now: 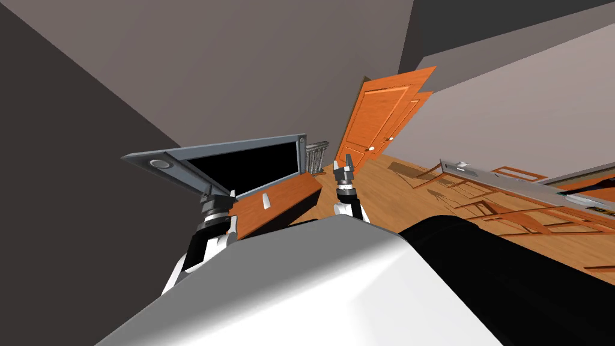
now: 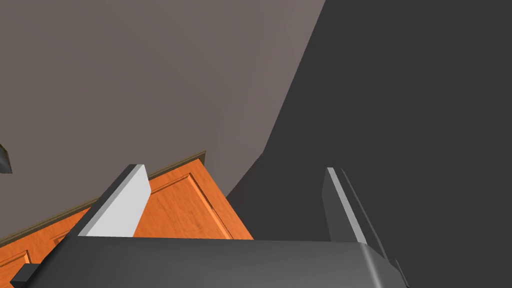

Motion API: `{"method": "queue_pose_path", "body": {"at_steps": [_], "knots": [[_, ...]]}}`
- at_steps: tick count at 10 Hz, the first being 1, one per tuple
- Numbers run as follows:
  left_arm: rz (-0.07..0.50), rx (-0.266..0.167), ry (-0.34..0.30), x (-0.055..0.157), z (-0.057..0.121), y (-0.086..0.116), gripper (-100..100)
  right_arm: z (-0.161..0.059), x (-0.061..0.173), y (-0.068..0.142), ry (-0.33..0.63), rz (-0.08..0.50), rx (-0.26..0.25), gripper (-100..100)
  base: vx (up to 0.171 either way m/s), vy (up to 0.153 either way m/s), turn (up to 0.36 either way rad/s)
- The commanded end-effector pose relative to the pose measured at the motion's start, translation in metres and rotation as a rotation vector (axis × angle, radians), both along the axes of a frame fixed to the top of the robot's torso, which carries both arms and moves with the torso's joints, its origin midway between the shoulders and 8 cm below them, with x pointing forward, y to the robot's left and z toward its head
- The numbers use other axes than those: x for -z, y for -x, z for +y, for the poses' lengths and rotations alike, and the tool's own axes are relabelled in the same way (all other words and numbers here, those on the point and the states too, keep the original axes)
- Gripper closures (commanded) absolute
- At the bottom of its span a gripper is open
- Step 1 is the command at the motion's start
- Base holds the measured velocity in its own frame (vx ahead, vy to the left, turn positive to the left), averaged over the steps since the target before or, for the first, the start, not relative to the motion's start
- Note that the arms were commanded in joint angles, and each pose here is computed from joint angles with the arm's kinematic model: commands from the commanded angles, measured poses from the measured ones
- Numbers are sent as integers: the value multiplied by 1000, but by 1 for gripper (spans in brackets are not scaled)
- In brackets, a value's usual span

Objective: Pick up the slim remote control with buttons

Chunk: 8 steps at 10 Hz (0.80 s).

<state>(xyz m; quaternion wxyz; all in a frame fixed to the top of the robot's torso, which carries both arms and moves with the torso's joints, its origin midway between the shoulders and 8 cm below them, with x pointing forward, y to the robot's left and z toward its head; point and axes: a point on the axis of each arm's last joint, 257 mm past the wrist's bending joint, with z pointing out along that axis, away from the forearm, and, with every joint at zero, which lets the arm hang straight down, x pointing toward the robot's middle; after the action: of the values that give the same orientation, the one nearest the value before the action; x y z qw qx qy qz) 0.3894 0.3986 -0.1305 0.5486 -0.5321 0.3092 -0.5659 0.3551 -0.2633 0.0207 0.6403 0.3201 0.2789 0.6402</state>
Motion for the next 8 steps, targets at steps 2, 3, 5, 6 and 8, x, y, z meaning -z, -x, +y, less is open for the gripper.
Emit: {"method": "queue_pose_path", "body": {"at_steps": [2,3,5,6,8], "knots": [[79,-28,92,32,31,2,-100,0,0,0,0,0,0,0,-16,-6,-177],[77,-26,105,33,31,2,-100,0,0,0,0,0,0,0,-15,-1,-118],[128,-52,176,56,52,5,-100,0,0,0,0,0,0,0,-14,-4,-188],[168,-83,226,75,73,9,-100,0,0,0,0,0,0,0,-10,-7,-243],[215,-122,307,100,97,17,-100,0,0,0,0,0,0,0,-16,0,-206]]}}
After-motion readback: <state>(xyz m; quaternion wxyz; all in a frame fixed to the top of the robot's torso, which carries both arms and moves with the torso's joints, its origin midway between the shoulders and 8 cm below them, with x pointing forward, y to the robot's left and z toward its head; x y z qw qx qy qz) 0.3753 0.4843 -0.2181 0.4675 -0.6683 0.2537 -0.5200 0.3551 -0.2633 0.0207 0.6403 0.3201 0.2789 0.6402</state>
